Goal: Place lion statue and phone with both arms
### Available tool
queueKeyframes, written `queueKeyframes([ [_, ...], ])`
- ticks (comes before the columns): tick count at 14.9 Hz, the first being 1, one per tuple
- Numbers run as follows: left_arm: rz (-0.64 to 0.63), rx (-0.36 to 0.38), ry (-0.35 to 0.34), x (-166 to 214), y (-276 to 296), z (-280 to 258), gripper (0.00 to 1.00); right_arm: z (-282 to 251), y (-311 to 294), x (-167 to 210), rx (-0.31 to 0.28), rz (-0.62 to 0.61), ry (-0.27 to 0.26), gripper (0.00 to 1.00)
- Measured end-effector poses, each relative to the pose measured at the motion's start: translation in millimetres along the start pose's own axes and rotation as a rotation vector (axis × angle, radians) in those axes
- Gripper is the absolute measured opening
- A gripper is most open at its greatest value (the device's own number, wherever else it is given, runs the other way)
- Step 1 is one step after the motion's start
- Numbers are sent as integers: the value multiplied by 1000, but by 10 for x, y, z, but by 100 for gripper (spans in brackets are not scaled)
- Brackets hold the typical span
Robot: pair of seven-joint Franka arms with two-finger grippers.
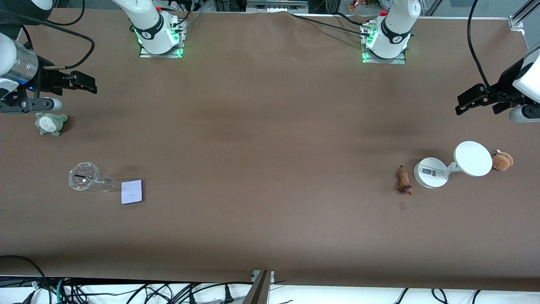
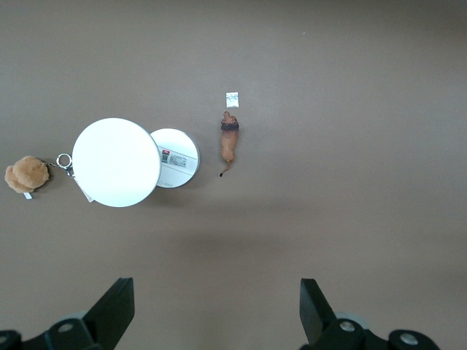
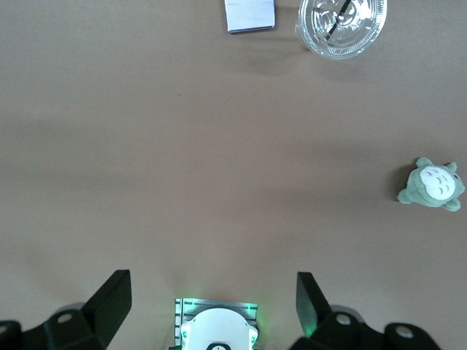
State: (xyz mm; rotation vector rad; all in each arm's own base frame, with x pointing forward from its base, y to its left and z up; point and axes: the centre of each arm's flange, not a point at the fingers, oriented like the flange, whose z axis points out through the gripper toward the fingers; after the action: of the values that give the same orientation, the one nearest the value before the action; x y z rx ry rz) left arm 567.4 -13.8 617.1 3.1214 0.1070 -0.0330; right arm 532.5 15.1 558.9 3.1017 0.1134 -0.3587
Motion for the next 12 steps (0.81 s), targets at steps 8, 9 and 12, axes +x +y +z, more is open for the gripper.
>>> queueKeyframes([
  [8, 0, 0, 0, 0, 0, 0, 100, -8, 44, -8, 1, 8, 2, 100],
  [9, 0, 0, 0, 0, 0, 0, 100, -8, 45, -8, 1, 8, 2, 100],
  [12, 0, 0, 0, 0, 0, 0, 100, -10, 48, -7, 1, 9, 3, 100],
])
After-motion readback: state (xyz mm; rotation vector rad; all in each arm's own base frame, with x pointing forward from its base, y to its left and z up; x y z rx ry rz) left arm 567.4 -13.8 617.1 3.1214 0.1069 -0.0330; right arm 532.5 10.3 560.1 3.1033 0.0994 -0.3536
